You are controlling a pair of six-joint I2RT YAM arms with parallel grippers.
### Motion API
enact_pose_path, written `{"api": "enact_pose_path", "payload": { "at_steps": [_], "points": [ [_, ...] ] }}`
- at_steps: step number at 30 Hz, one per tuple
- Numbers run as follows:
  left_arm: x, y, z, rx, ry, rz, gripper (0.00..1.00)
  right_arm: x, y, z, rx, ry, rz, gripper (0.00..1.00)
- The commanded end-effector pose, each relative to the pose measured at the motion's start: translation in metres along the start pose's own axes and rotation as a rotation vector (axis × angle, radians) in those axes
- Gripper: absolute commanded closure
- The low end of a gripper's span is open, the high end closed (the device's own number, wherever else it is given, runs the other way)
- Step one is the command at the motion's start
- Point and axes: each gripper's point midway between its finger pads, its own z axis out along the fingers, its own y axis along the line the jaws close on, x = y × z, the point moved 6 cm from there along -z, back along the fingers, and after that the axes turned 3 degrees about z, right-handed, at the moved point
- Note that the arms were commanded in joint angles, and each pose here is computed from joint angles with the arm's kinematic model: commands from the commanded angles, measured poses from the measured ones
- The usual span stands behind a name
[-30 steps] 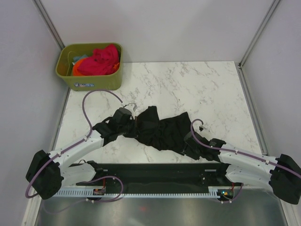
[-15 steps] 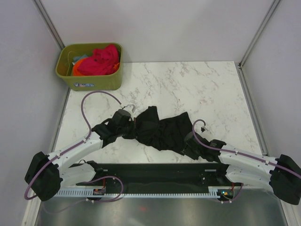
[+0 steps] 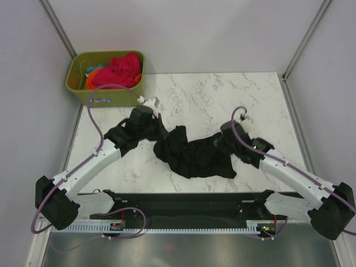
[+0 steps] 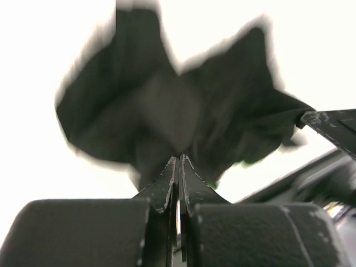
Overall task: Fold and stack the t-shirts
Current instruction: Flatten the tshirt out
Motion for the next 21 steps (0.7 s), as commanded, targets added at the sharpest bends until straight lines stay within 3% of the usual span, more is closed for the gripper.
{"api": "enact_pose_path", "payload": {
  "at_steps": [1, 3, 4, 6, 7, 11, 14, 15, 17, 18, 20, 21],
  "points": [
    [-0.113, -0.027, -0.035, 0.008, -0.291, 0.001, 0.98, -0.132, 0.056, -0.048, -0.055, -0.388, -0.023, 1.0],
    [-0.164, -0.032, -0.051, 0.031, -0.37, -0.028, 0.98, -0.174, 0.064, -0.055, -0.03, -0.452, -0.069, 1.0],
    [-0.178, -0.028, -0.06, 0.026, -0.39, -0.047, 0.98, -0.213, 0.079, -0.08, -0.07, -0.529, -0.033, 1.0],
    [-0.208, -0.036, -0.082, 0.064, -0.456, -0.053, 0.98, -0.243, 0.083, -0.085, -0.023, -0.547, -0.08, 1.0],
    [-0.213, -0.035, -0.09, 0.052, -0.464, -0.057, 0.98, -0.271, 0.09, -0.108, -0.057, -0.595, -0.051, 1.0],
    [-0.216, -0.03, -0.115, 0.038, -0.52, -0.062, 0.98, -0.294, 0.085, -0.129, -0.047, -0.614, -0.052, 1.0],
    [-0.181, -0.025, -0.117, 0.08, -0.458, -0.076, 0.98, -0.282, 0.069, -0.135, -0.01, -0.597, -0.07, 1.0],
    [-0.154, -0.012, -0.098, 0.056, -0.38, -0.102, 0.98, -0.275, 0.061, -0.135, 0.012, -0.575, -0.077, 1.0],
    [-0.119, -0.005, -0.103, 0.078, -0.36, -0.143, 0.98, -0.255, 0.038, -0.12, 0.072, -0.514, -0.096, 1.0],
    [-0.081, 0.012, -0.078, 0.052, -0.274, -0.195, 0.98, -0.246, 0.028, -0.129, 0.073, -0.525, -0.096, 1.0],
    [-0.048, 0.028, -0.076, 0.02, -0.272, -0.252, 0.98, -0.222, 0.002, -0.124, 0.106, -0.493, -0.106, 1.0],
    [-0.014, 0.046, -0.058, -0.032, -0.203, -0.275, 0.93, -0.213, -0.005, -0.122, 0.112, -0.471, -0.11, 1.0]
  ]
}}
